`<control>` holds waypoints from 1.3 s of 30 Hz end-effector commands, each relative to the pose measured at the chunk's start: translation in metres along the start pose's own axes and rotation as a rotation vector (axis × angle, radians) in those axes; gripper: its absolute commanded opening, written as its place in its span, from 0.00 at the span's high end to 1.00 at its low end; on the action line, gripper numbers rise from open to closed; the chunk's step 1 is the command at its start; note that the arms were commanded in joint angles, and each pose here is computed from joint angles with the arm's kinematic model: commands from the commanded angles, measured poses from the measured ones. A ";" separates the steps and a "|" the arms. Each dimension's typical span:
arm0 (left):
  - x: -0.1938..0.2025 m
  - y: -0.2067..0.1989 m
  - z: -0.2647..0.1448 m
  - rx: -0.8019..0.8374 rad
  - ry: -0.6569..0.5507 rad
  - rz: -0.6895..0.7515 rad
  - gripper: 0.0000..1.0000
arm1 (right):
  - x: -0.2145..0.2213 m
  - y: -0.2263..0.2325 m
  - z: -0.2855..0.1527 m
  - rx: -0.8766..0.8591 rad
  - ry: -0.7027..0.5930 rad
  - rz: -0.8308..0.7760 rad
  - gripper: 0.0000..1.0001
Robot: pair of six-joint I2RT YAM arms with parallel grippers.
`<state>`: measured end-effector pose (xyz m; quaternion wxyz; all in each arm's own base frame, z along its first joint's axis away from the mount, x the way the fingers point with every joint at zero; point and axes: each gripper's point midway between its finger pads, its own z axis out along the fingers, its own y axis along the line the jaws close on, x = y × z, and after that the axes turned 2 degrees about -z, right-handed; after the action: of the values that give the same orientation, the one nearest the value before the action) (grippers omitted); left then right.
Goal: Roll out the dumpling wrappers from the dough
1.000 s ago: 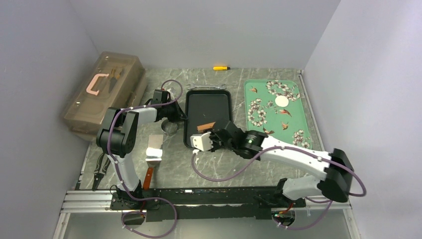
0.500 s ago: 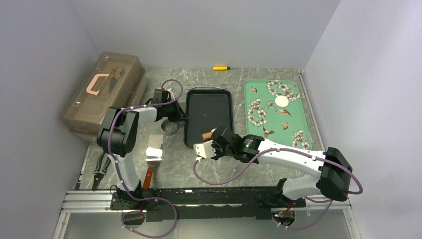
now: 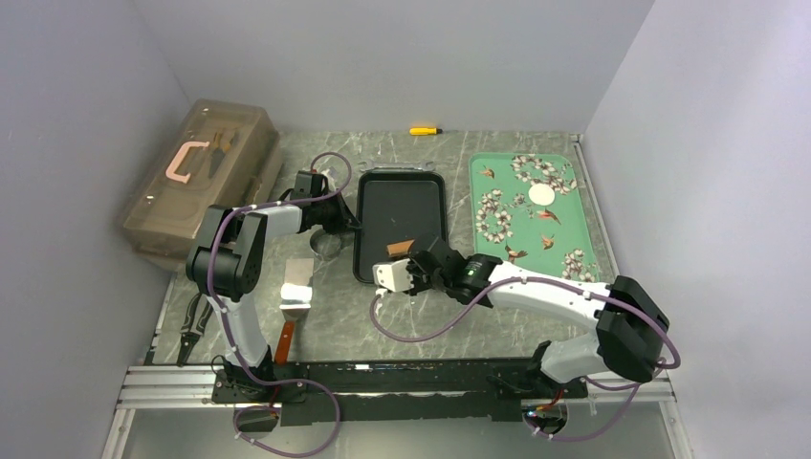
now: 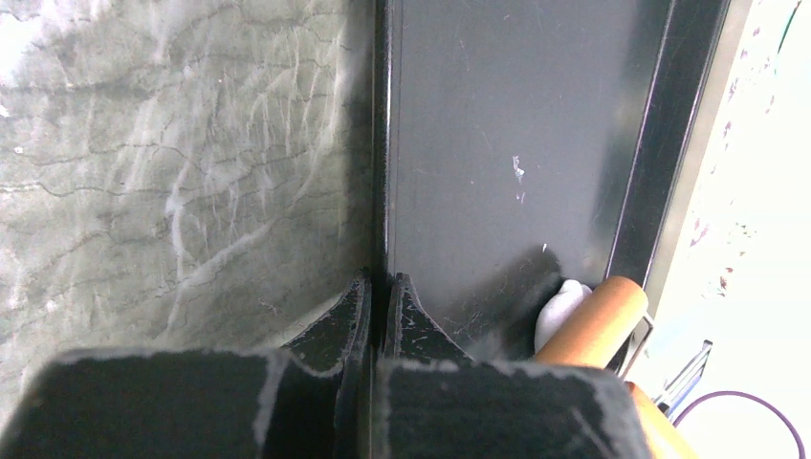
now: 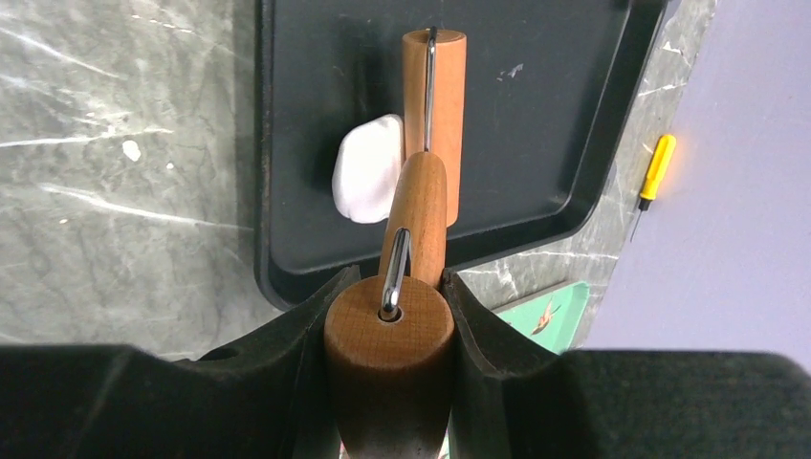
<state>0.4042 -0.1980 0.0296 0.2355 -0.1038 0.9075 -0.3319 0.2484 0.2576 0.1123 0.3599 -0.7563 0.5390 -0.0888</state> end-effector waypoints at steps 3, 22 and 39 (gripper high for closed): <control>0.015 0.027 0.008 -0.096 0.041 -0.021 1.00 | 0.022 0.032 0.020 -0.134 0.044 0.017 1.00; 0.012 0.027 0.008 -0.098 0.030 -0.009 1.00 | -0.014 -0.081 -0.011 0.167 -0.044 0.045 1.00; 0.013 0.028 0.009 -0.100 0.034 -0.011 1.00 | -0.014 0.006 -0.052 -0.026 -0.014 0.032 1.00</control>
<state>0.4044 -0.1979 0.0296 0.2367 -0.1012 0.9078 -0.3310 0.2209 0.2547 0.1542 0.3617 -0.7585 0.5364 -0.0791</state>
